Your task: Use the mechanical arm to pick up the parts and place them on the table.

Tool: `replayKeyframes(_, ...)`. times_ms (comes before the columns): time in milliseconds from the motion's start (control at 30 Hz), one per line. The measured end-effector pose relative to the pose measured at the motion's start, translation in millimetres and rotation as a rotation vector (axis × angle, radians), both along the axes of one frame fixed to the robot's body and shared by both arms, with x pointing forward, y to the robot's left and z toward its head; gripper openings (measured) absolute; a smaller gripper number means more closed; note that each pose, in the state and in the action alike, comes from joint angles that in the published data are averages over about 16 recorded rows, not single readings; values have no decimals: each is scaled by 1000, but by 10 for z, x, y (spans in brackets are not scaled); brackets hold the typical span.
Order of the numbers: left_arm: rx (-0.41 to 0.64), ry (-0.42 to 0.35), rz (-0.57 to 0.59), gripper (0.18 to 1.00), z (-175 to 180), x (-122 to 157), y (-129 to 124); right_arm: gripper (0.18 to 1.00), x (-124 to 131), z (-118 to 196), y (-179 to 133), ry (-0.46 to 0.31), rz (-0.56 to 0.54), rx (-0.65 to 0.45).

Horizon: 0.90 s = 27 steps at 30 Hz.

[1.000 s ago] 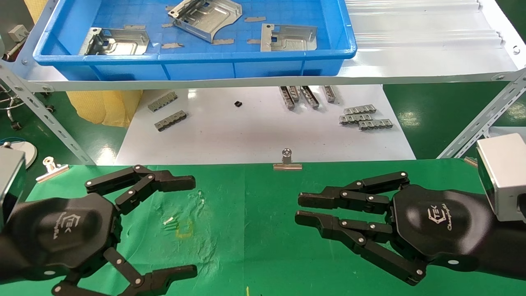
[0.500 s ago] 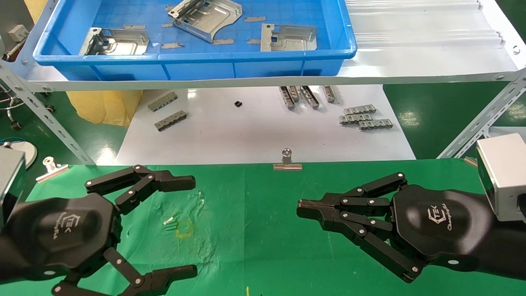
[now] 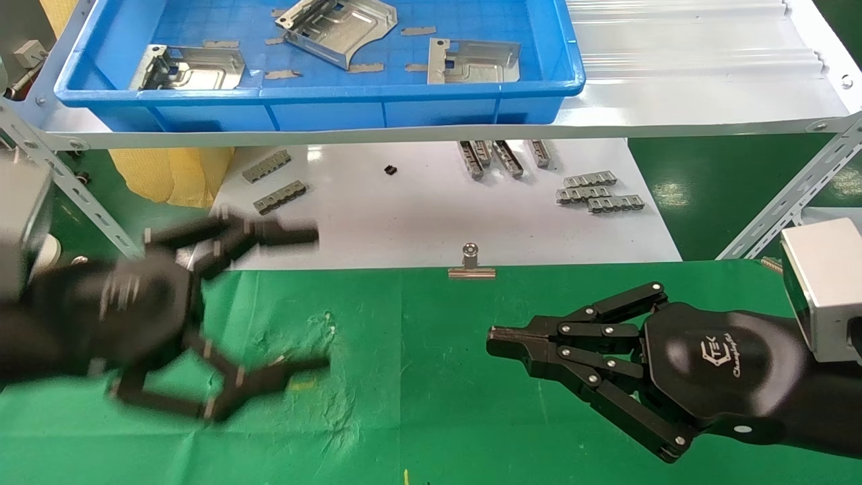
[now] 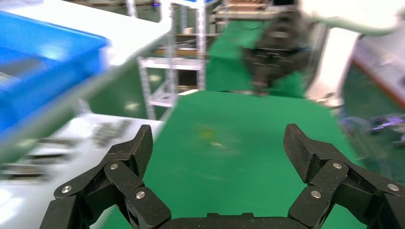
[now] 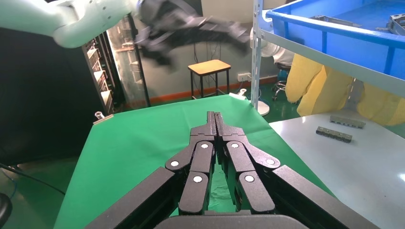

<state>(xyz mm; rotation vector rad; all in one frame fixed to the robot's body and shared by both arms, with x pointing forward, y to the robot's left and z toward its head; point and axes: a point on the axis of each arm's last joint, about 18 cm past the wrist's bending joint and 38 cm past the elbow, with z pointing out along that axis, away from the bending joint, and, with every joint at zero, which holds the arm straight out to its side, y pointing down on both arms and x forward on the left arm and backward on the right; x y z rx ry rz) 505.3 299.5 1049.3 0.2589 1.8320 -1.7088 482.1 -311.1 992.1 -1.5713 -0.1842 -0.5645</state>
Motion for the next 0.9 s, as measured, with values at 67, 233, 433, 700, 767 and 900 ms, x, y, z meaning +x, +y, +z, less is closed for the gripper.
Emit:
replayKeyframes(67,-12,-21,30,1001,169,115,-1,191,0,0,0,0,0,0)
replayKeyframes(233,-58,-61,115,1001,624,477,-29,191,0,0,0,0,0,0)
replayKeyframes(433,-153,-85,268,1001,1189,1024,-104,191,0,0,0,0,0,0)
replayKeyframes(700,-258,-81,537,1001,1706,1691,-272,191,0,0,0,0,0,0)
replayKeyframes(767,-273,-77,604,1001,1774,1810,-301,191,0,0,0,0,0,0)
replayKeyframes(900,-286,-65,707,1001,1836,1979,-356,191,0,0,0,0,0,0)
